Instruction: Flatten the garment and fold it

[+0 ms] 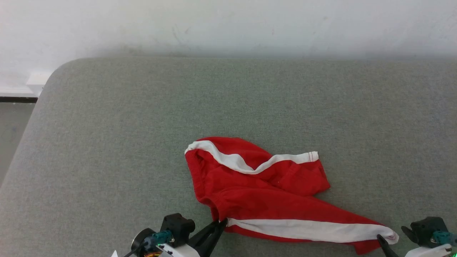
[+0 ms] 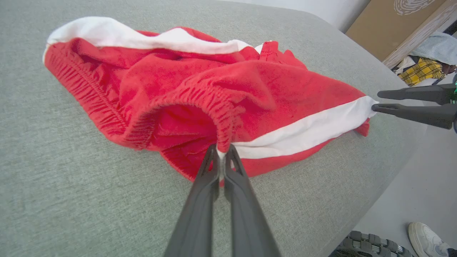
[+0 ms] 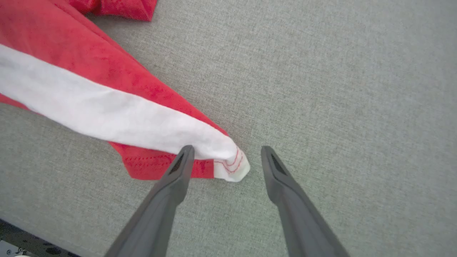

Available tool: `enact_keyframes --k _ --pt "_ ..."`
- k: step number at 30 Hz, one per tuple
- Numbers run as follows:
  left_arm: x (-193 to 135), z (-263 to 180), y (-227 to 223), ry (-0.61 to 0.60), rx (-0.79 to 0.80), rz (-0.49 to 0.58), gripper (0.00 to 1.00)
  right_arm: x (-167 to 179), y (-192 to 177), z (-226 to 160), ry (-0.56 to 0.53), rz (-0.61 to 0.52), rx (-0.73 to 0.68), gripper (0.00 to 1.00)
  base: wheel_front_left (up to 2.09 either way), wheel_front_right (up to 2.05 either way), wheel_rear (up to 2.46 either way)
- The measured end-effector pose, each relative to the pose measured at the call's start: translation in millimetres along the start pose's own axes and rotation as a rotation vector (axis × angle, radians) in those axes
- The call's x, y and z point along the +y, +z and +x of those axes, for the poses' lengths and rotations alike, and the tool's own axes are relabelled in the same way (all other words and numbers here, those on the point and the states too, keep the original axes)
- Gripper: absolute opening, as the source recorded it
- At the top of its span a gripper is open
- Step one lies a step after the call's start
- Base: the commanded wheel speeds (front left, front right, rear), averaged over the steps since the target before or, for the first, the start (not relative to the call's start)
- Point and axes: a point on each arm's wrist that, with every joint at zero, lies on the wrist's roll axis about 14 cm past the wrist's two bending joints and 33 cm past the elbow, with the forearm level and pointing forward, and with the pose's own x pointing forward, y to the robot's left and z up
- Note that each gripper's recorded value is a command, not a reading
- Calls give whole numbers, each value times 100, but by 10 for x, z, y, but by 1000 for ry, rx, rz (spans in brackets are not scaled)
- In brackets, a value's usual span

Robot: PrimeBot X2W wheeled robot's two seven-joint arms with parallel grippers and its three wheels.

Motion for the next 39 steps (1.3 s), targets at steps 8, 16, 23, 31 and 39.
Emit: enact_keyframes --k 8,16,23,31,39 --pt "17 -6 -20 11 5 -9 0 -1 -48 64 9 -21 27 89 0 0 0" --pt "24 -23 -24 13 8 -10 0 -6 -60 106 19 -47 33 0 0 0 0" --pt "-14 -82 111 -1 -26 20 0 -130 290 9 -21 -68 -112 0 0 0 0" --pt "-95 -247 771 -45 -170 120 0 -261 1148 -391 -65 -127 -401 0 0 0 0" --pt "-187 -521 2099 -75 -448 296 0 -427 2359 -1094 -117 -265 -786 0 0 0 0"
